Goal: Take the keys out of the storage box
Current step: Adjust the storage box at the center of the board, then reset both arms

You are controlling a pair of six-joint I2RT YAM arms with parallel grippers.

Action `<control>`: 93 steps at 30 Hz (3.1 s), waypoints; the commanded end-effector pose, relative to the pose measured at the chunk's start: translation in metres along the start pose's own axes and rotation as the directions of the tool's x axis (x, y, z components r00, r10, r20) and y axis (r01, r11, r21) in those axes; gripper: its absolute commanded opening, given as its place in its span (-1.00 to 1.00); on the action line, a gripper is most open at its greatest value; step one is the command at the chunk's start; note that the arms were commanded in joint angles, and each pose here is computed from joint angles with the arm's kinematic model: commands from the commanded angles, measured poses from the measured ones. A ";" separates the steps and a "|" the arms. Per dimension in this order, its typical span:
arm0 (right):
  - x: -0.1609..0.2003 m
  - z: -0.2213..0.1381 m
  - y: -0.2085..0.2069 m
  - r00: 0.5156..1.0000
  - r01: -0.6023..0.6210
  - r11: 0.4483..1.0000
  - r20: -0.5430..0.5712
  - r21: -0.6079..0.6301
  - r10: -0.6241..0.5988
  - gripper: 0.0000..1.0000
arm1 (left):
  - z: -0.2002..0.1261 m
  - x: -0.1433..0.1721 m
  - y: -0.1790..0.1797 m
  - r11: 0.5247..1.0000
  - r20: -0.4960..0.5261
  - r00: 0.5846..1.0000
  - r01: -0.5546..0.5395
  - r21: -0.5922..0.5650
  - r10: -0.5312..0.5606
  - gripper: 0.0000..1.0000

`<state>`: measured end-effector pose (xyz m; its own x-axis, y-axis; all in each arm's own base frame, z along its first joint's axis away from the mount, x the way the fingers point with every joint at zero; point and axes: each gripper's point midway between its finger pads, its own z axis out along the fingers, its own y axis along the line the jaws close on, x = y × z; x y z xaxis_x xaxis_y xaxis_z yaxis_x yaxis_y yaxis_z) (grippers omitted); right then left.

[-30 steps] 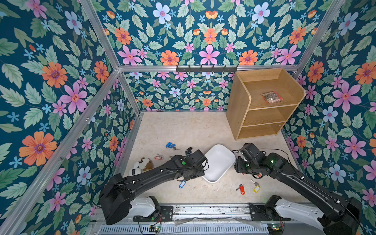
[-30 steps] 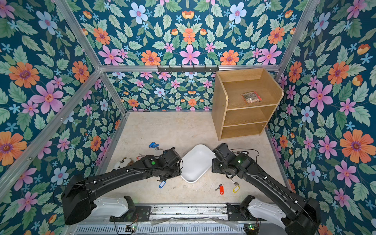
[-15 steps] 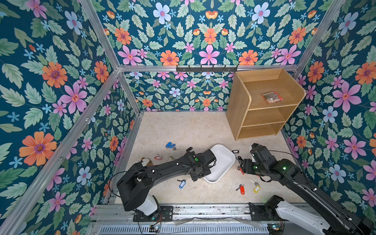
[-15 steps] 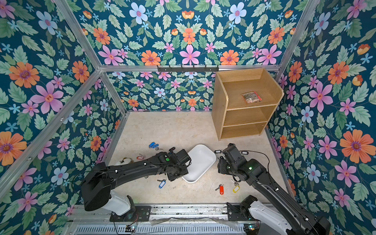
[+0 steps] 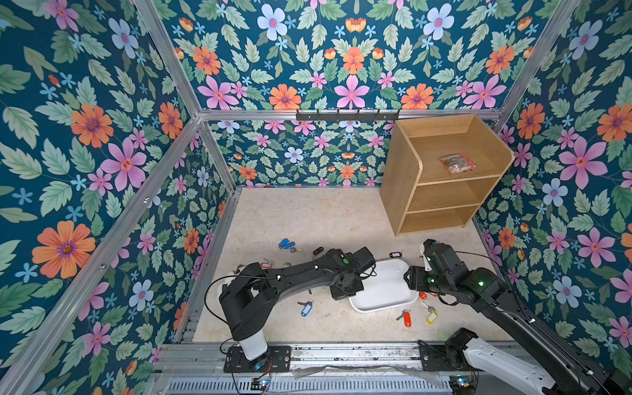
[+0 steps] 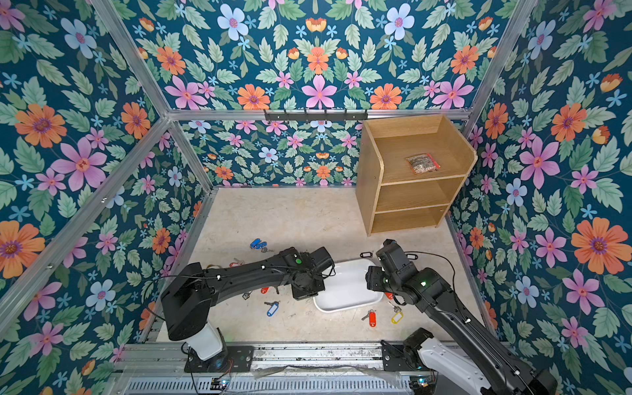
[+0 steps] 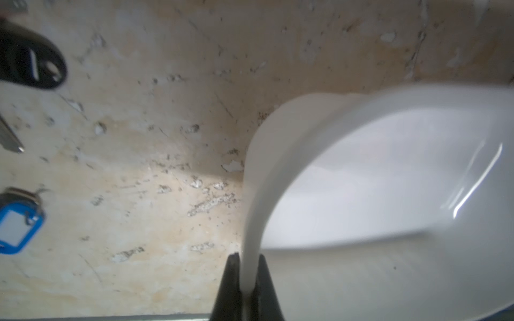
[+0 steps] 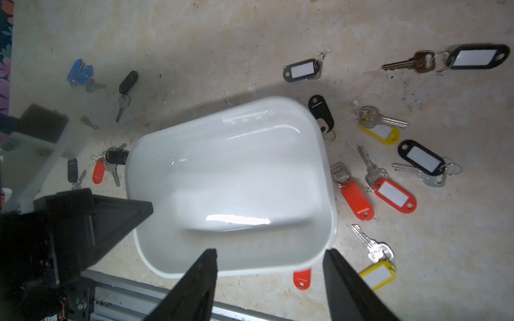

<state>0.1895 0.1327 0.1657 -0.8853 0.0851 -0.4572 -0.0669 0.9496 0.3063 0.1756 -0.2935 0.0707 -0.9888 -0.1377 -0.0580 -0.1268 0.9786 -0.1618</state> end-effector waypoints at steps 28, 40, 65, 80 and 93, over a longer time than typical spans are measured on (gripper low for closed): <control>-0.002 0.003 -0.003 1.000 0.002 1.000 0.004 0.021 -0.002 0.30 | 0.004 -0.107 0.075 0.708 -0.101 0.779 -0.608 -0.359 0.618 -0.86; -0.002 0.004 -0.006 1.000 -0.013 0.999 -0.004 0.046 0.013 0.32 | -0.037 -0.126 0.052 0.784 0.078 0.815 -0.520 -0.337 0.574 0.88; -0.142 -0.071 -0.113 0.313 -0.216 0.960 0.944 0.179 -0.106 0.99 | -0.188 -0.182 0.250 0.961 0.984 0.079 0.213 -0.175 0.162 0.98; -0.141 0.033 -0.171 0.419 -0.177 0.947 0.892 0.267 -0.173 0.99 | -0.098 -0.241 0.296 0.942 0.955 0.242 0.242 -0.232 0.173 0.98; -0.141 0.046 -0.182 0.493 -0.198 0.947 0.861 0.254 -0.128 0.99 | -0.074 -0.254 0.283 0.978 0.958 0.233 0.082 -0.192 0.169 0.99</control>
<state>0.3467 -0.0386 0.1270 -0.0669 0.1804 -0.9813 0.2353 0.9586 0.1602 0.3804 0.0348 0.0973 -0.2348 -0.0248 -0.9717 -0.2450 0.9689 0.0345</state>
